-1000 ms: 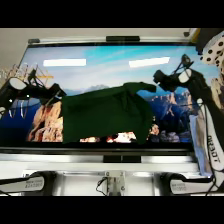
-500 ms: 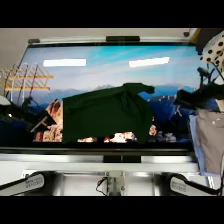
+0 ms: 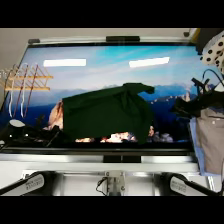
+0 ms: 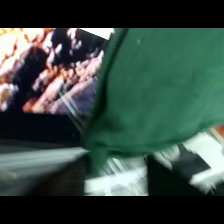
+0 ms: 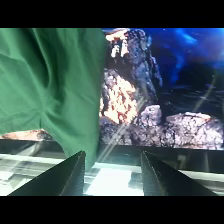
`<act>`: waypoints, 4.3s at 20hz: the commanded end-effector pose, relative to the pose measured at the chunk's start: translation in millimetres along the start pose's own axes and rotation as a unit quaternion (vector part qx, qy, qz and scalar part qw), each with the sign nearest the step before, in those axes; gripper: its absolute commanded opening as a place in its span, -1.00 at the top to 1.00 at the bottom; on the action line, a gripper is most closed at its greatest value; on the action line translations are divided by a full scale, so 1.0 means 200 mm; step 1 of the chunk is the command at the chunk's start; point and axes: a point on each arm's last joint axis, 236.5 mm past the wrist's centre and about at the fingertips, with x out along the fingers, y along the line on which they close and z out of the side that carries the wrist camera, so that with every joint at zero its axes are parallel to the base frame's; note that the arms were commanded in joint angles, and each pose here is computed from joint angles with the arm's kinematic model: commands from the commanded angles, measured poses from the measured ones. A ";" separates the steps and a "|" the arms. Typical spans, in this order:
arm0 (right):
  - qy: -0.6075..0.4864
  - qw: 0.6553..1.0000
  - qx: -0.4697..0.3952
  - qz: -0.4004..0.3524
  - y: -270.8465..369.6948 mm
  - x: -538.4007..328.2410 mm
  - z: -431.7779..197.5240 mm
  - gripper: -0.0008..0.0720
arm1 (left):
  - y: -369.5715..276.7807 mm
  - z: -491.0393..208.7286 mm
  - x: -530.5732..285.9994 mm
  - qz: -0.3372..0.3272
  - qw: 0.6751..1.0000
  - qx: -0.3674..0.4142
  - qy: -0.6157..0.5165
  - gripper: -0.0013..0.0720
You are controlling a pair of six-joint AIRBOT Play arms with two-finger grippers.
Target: Fold the shirts.
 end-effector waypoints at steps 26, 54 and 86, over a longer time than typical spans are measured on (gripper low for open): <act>-0.082 0.991 -0.008 0.102 0.41 0.50 0.05 0.82 | -0.43 0.21 -0.45 -0.030 0.982 0.142 -0.125 0.88; -0.438 0.852 -0.268 -0.099 0.77 -1.49 -0.02 0.82 | -1.15 -0.26 -1.87 0.022 0.766 0.345 -0.542 0.88; 0.021 0.996 -0.005 -0.089 -0.18 -0.21 0.12 -0.43 | 0.06 0.24 -0.53 0.006 0.999 -0.016 -0.036 -0.19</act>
